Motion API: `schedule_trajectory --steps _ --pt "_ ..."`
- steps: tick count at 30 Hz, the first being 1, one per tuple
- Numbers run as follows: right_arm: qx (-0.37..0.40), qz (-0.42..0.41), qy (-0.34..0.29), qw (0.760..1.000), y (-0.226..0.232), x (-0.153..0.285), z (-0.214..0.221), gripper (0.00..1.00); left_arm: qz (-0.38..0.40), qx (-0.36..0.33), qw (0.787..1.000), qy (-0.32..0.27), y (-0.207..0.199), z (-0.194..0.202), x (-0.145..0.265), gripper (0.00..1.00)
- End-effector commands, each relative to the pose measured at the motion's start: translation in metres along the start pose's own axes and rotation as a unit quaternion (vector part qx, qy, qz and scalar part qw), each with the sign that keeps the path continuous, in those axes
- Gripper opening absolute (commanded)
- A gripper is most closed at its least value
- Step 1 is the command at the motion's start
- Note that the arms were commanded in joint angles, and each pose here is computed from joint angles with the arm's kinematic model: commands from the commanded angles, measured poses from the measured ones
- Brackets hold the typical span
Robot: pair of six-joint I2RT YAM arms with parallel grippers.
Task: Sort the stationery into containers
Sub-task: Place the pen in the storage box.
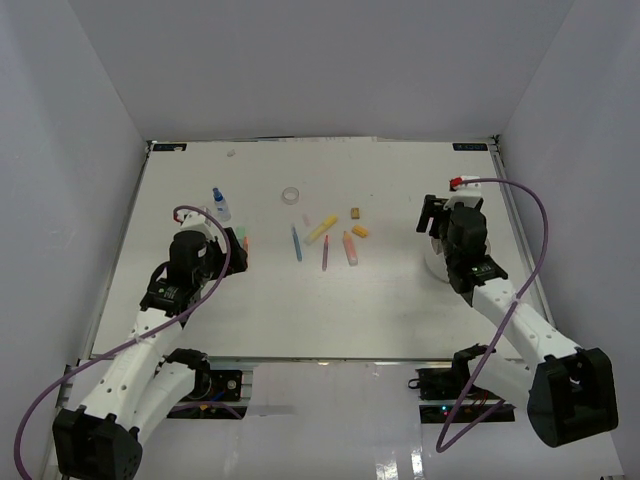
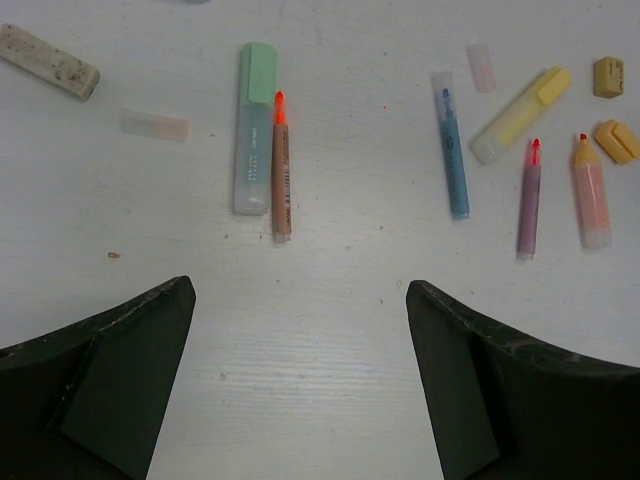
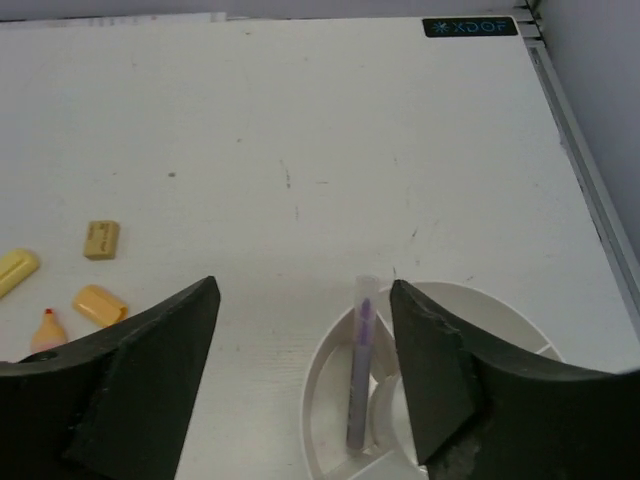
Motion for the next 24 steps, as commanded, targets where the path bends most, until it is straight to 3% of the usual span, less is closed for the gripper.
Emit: schedule_trajectory --steps 1,4,7,10,16,24 --pt "-0.007 -0.059 -0.015 0.998 0.019 0.005 -0.042 0.8 0.005 0.008 1.0 0.002 -0.003 0.0 -0.003 0.98" --pt "-0.01 -0.081 0.029 0.996 0.027 0.011 -0.042 0.93 0.012 0.027 0.999 0.02 -0.009 0.003 -0.008 0.98" --pt "-0.012 -0.105 0.048 0.993 0.034 0.017 -0.045 0.99 0.008 0.056 0.998 0.036 -0.017 -0.003 -0.012 0.98" --pt "-0.013 -0.111 0.069 0.991 0.034 0.026 -0.041 0.91 -0.001 0.075 0.995 0.068 -0.029 -0.01 -0.023 0.98" --pt "-0.028 -0.123 0.075 0.989 0.032 0.045 -0.035 0.9 -0.03 0.053 0.991 0.119 -0.076 -0.012 -0.059 0.98" --pt "-0.041 -0.143 0.087 0.985 0.035 0.06 -0.014 0.9 -0.107 0.006 0.975 0.193 -0.116 0.028 -0.102 0.98"
Point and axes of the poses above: each gripper's point midway between its finger pads, its own x axis back along the fingers, its own y axis along the line the jaws close on, z = x × y, the point moved 3 cm from there along x, back along the fingers, and after that the axes turned 5 degrees about x, right-handed, at the moved point
